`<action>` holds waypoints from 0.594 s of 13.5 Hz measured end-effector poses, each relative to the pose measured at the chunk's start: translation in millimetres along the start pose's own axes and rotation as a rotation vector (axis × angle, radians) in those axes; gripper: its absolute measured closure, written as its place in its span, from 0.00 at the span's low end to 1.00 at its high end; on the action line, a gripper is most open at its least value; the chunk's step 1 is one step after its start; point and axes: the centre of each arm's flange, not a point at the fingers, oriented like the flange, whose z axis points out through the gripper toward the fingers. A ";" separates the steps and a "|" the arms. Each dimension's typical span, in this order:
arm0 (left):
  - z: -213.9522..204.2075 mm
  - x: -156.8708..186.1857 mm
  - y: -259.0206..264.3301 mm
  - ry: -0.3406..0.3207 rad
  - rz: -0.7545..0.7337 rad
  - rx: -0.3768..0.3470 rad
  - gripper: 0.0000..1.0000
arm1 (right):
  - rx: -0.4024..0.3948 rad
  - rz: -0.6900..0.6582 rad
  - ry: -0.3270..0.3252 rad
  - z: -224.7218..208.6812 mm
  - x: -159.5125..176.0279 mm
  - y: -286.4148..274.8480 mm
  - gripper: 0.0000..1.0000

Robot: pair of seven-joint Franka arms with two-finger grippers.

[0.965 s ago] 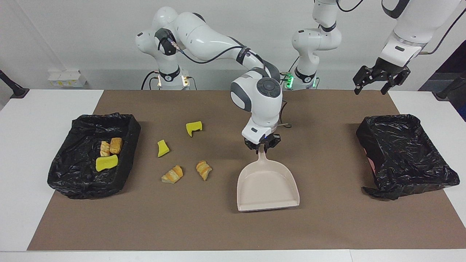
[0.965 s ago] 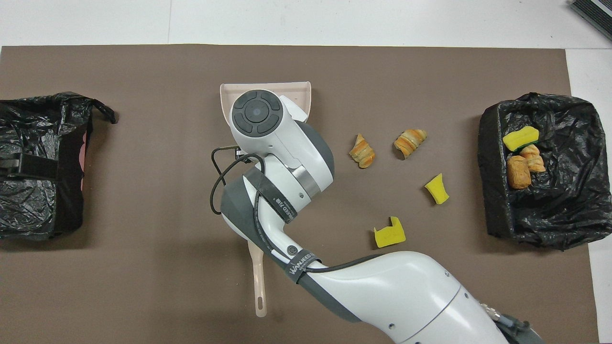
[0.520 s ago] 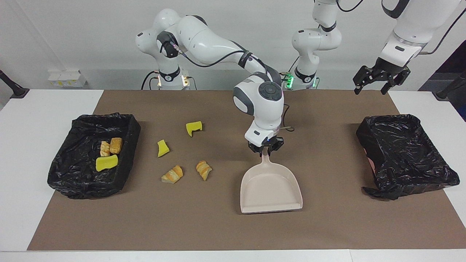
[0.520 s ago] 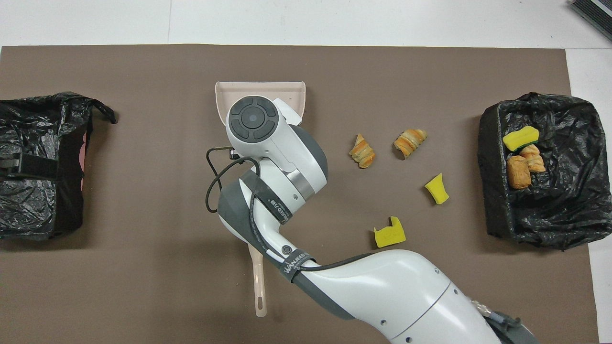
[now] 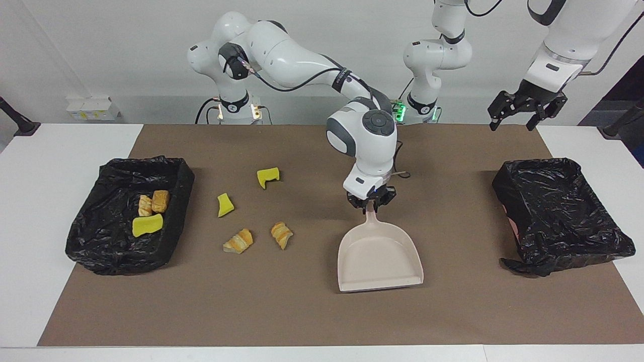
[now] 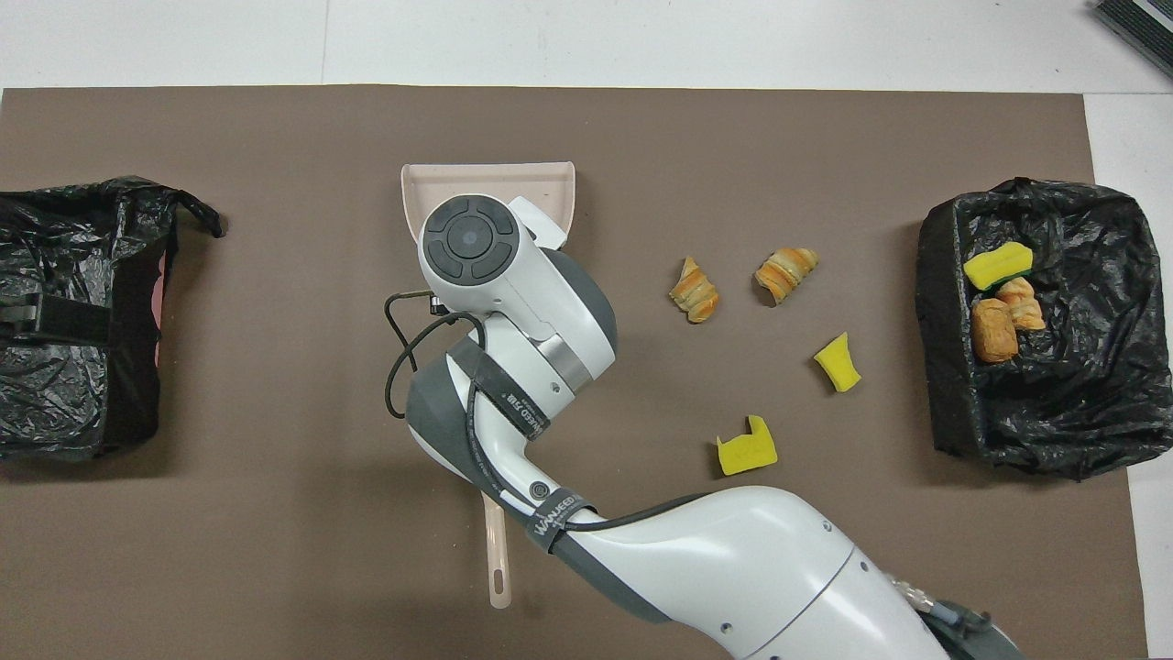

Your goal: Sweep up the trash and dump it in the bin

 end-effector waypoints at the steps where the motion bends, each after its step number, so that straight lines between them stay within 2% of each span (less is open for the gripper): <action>1: 0.0 0.0 0.0 0.000 0.000 0.000 0.00 | 0.000 0.002 0.000 0.0 1.0 1.5 0.68; 8: 0.0 0.0 0.0 0.000 0.000 0.000 0.00 | 0.000 0.002 0.001 -1.4 1.9 2.6 0.57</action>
